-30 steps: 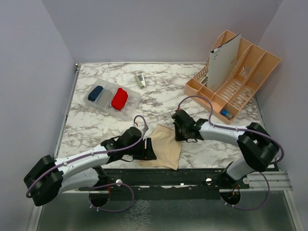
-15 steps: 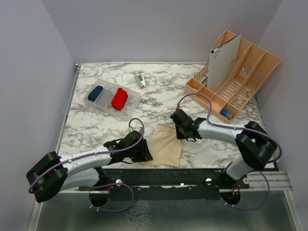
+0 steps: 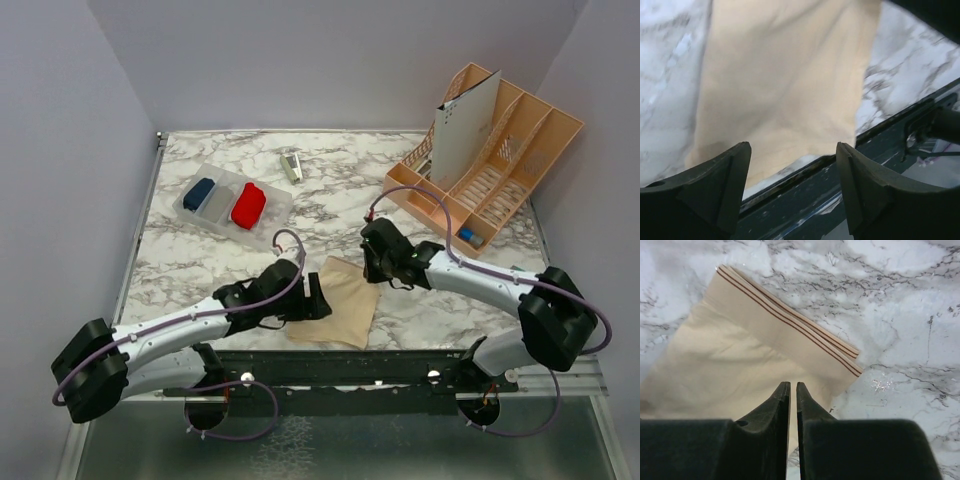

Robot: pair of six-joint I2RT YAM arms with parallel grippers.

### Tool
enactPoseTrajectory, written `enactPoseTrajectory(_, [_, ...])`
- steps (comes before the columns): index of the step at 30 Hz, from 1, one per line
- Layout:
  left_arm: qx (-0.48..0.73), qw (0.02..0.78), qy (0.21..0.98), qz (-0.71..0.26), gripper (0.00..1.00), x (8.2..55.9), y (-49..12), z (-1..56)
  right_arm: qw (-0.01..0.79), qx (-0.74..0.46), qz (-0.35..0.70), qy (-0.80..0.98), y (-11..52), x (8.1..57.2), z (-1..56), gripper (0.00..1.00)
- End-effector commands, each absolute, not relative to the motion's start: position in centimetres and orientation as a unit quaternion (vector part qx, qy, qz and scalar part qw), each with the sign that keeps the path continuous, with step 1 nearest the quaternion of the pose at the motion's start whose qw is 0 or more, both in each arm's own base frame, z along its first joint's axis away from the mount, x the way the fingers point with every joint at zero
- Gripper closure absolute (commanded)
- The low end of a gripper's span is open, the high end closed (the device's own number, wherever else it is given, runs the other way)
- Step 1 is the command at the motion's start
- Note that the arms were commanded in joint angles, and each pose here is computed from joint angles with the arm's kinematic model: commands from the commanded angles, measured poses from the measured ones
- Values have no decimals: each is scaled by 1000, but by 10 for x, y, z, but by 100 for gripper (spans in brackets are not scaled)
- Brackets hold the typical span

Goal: Roll the underwear
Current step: Fold the underwear at the center of the board.

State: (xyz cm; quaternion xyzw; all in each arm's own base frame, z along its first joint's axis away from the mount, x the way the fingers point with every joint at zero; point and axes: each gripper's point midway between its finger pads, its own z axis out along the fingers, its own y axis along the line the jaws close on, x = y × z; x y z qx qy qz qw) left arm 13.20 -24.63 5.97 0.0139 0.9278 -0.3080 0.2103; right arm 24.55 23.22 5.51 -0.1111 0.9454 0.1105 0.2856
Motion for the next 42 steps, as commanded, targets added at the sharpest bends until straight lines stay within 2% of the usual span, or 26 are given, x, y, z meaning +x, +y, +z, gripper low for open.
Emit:
enactPoseTrajectory(1, [39,299,898,-319,25,180,-272,111,296,-84,88,947,218,248,69,87])
enactPoseTrajectory(4, [37,304,902,-303,27,208,-277,116,284,-76,122,948,222,233,67,87])
enactPoseTrajectory(9, [13,278,908,-313,30,254,-282,102,274,-78,252,925,246,204,72,87])
enactPoseTrajectory(14, [68,252,901,-347,33,274,-319,96,222,-104,319,916,266,181,61,88])
enactPoseTrajectory(19, [107,225,900,-359,35,275,-335,75,188,-92,288,934,262,177,34,89])
enactPoseTrajectory(24, [118,214,918,-313,37,280,-327,46,155,-97,251,951,248,166,12,89])
enactPoseTrajectory(30, [107,255,932,-232,40,306,-306,30,129,-105,200,966,226,155,-8,89])
enactPoseTrajectory(33, [109,273,926,-236,40,311,-306,40,125,-117,174,970,216,154,-15,90])
enactPoseTrajectory(38, [119,270,921,-255,40,309,-314,44,143,-125,171,967,221,165,-7,89])
enactPoseTrajectory(42, [126,271,908,-295,35,303,-324,59,204,-96,208,952,240,190,25,84])
